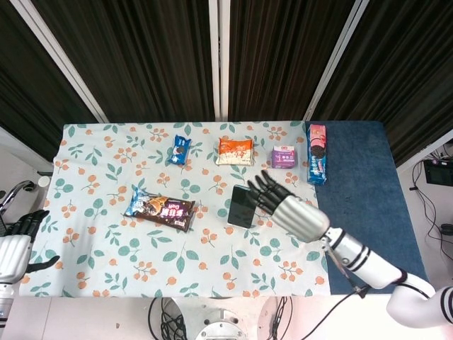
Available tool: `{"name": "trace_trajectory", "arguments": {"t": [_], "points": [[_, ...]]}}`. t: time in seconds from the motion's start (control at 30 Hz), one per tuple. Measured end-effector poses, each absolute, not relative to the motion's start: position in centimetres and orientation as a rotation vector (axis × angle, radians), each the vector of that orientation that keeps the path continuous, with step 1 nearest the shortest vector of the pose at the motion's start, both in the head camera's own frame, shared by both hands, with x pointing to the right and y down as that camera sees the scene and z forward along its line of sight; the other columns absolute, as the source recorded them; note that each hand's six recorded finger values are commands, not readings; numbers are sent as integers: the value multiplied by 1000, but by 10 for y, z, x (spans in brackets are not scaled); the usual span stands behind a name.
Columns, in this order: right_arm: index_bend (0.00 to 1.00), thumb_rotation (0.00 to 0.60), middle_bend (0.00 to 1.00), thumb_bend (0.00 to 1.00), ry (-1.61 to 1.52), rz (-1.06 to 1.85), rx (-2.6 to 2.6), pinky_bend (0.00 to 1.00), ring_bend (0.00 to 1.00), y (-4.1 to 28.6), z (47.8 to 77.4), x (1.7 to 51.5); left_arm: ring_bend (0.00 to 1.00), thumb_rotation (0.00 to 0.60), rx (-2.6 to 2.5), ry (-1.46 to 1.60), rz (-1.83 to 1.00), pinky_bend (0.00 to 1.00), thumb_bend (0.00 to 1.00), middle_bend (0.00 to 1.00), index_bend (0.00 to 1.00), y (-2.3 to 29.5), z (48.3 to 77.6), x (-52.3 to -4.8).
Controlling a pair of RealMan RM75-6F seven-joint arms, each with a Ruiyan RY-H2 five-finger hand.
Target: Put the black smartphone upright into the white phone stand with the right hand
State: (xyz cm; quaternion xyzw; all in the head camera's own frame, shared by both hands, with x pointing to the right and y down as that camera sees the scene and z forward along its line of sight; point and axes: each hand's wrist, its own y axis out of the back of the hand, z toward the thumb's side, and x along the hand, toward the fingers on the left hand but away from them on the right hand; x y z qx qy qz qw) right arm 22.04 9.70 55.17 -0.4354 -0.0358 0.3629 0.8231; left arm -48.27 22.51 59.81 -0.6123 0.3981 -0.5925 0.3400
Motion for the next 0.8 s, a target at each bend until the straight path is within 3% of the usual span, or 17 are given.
{"name": "trace_trajectory", "arguments": {"t": [0.13,0.33,0.5,0.67,0.8], "points": [[0,600,0,135,-304,893,-1105,0,0,93,540,270,109,575,-1590,1026,-1530,222,77,118,118,224,598,-476],[0,600,0,158,-684,1102,-1475,0,0,113,552,361,109,578,-1569,1018,-1501,222,78,117,118,220,593,-467],[0,600,0,308,-1025,1330,-1630,0,0,176,574,458,109,579,-1552,1001,-1476,222,77,111,117,217,589,-461],[0,600,0,310,-1192,1491,-1585,0,0,247,591,517,109,572,-1566,969,-1465,222,78,111,118,215,590,-458],[0,600,0,285,-1264,1521,-1576,0,0,271,595,528,109,546,-1584,942,-1431,222,84,111,118,213,588,-452]]}}
